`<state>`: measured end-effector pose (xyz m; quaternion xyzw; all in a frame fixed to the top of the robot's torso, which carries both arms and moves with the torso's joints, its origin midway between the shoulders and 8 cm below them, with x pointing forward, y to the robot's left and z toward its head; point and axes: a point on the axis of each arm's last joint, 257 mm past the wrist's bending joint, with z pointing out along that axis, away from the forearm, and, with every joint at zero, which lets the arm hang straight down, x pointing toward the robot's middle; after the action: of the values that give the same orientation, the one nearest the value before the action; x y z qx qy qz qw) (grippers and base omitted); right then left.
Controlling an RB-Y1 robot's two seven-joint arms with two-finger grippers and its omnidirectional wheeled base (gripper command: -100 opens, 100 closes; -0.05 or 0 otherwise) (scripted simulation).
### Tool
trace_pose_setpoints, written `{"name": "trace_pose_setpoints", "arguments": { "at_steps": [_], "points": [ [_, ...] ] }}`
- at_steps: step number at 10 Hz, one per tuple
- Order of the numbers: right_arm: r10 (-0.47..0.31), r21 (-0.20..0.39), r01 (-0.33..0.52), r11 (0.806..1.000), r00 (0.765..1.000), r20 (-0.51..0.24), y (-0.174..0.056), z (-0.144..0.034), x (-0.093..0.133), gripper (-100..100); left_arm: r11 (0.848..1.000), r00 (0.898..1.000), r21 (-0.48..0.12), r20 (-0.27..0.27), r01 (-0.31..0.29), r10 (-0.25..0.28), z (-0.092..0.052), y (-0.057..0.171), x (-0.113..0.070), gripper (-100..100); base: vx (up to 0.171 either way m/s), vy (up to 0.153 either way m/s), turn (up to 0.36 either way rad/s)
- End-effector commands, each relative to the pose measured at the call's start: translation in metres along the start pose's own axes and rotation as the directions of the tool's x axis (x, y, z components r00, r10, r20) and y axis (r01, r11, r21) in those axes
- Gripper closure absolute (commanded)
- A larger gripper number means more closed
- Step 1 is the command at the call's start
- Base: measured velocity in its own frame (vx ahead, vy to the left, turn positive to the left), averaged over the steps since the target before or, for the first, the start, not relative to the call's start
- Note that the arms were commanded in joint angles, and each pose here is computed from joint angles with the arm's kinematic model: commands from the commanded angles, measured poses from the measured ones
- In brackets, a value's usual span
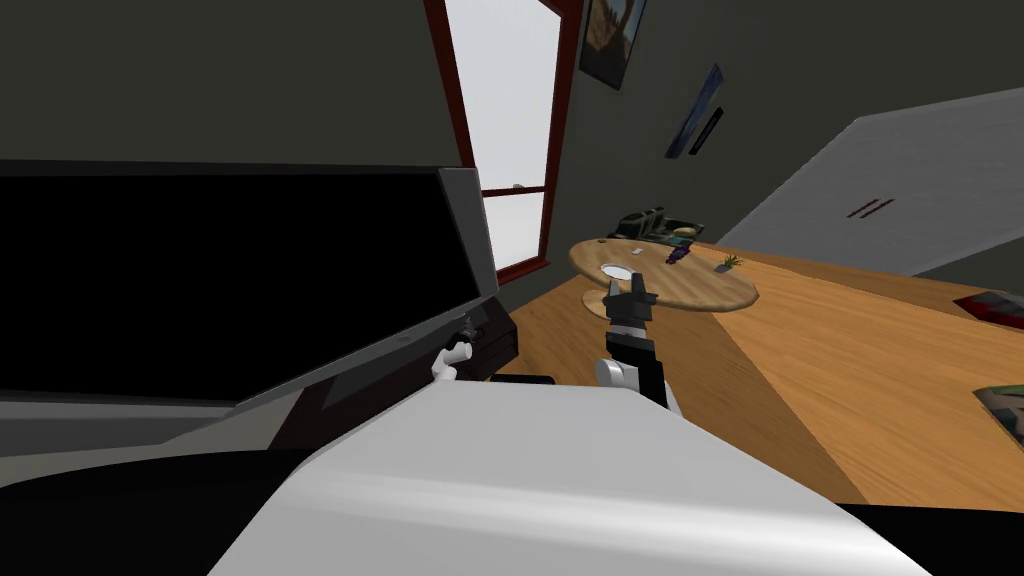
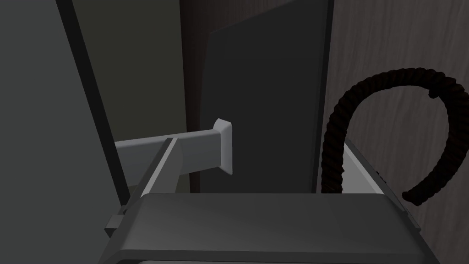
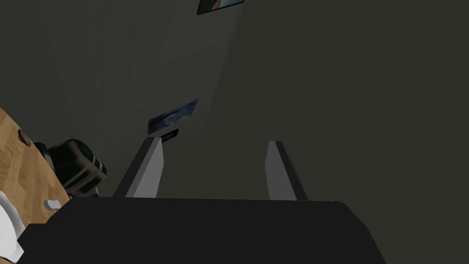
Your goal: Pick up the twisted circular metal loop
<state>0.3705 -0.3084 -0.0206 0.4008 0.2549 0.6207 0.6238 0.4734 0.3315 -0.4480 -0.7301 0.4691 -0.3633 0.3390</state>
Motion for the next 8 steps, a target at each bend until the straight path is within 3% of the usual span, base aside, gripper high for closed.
{"name": "trace_pose_setpoints", "arguments": {
  "at_steps": [1,2,6,7,8],
  "points": [
    [0.0,0.0,0.0,1.0,1.0,0.0,0.0,0.0,0.0,0,1.0,1.0,0.0,0.0,0.0,0.0,0.0,0.0,0.0,-100,-0.014,0.004,-0.01],
    [0.0,0.0,0.0,1.0,1.0,0.0,0.0,0.0,0.0,0,1.0,1.0,0.001,0.0,0.001,-0.001,0.0003,-0.0002,-0.0002,100,-0.005,-0.001,0.0],
    [0.0,0.0,0.0,1.0,1.0,0.0,0.0,0.0,0.0,0,1.0,1.0,0.0,0.001,0.001,-0.001,0.0002,0.0001,-0.0005,100,0.0,0.0,0.0],
    [0.0,0.0,0.0,1.0,1.0,0.0,0.0,0.0,0.0,0,1.0,1.0,0.0,0.001,0.002,-0.002,0.0002,0.0,-0.0005,0,0.0,0.0,0.0],
    [0.0,0.0,0.0,1.0,1.0,0.0,0.0,0.0,0.0,0,1.0,1.0,-0.002,-0.006,-0.005,0.005,-0.0052,0.0021,0.0015,100,0.022,0.0,0.098]
  ]
}}
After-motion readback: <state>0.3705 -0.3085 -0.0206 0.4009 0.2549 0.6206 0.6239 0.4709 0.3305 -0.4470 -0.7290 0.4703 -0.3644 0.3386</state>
